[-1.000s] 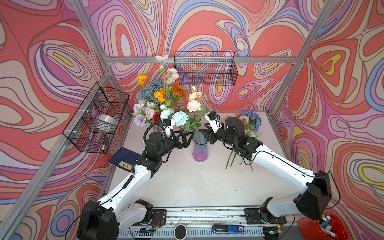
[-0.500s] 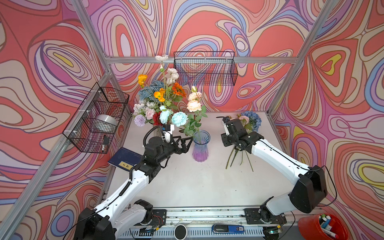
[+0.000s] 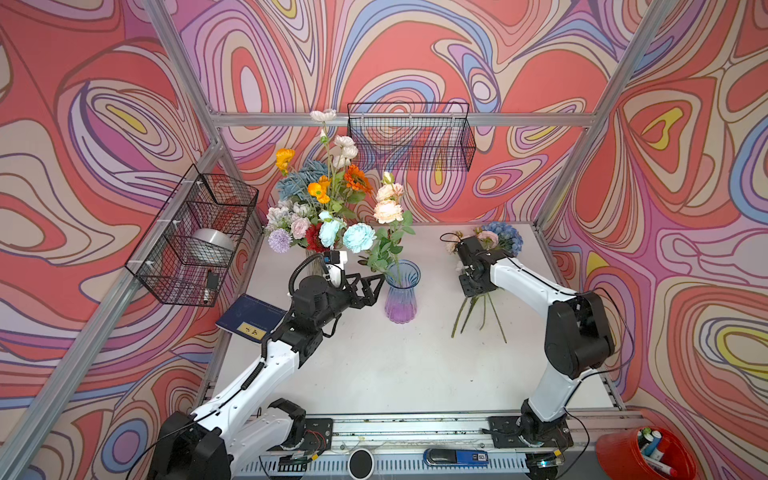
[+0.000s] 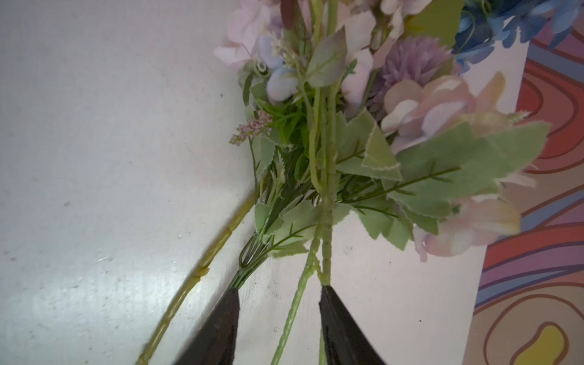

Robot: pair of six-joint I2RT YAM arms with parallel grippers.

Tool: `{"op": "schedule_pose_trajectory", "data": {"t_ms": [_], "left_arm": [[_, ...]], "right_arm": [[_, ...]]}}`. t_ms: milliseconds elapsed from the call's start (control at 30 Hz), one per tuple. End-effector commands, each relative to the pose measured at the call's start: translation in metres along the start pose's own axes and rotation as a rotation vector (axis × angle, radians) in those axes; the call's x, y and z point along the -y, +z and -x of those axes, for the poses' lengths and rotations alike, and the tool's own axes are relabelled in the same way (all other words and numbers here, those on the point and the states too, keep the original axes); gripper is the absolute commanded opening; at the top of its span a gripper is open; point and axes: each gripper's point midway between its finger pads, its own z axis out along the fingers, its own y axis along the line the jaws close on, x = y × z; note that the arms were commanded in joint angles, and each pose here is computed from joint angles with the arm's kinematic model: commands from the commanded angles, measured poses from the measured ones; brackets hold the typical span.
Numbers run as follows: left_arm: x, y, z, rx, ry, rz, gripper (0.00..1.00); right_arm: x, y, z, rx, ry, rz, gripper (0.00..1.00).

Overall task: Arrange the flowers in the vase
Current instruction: 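Move the right gripper to the remaining bunch and close on stems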

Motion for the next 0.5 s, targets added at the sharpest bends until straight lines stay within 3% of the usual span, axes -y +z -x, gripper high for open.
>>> {"op": "schedule_pose_trajectory", "data": {"t_ms": [0, 467], "left_arm": [[0.002, -0.005, 0.004, 0.034, 0.000, -0.001, 1.00], [0.001, -0.005, 0.005, 0.034, -0.004, 0.007, 1.00]], "right_arm": [[0.020, 0.005, 0.002, -0.023, -0.027, -0.120, 0.45], [0.029, 0.005, 0.022, 0.073, -0.029, -0.174, 0.39]]}}
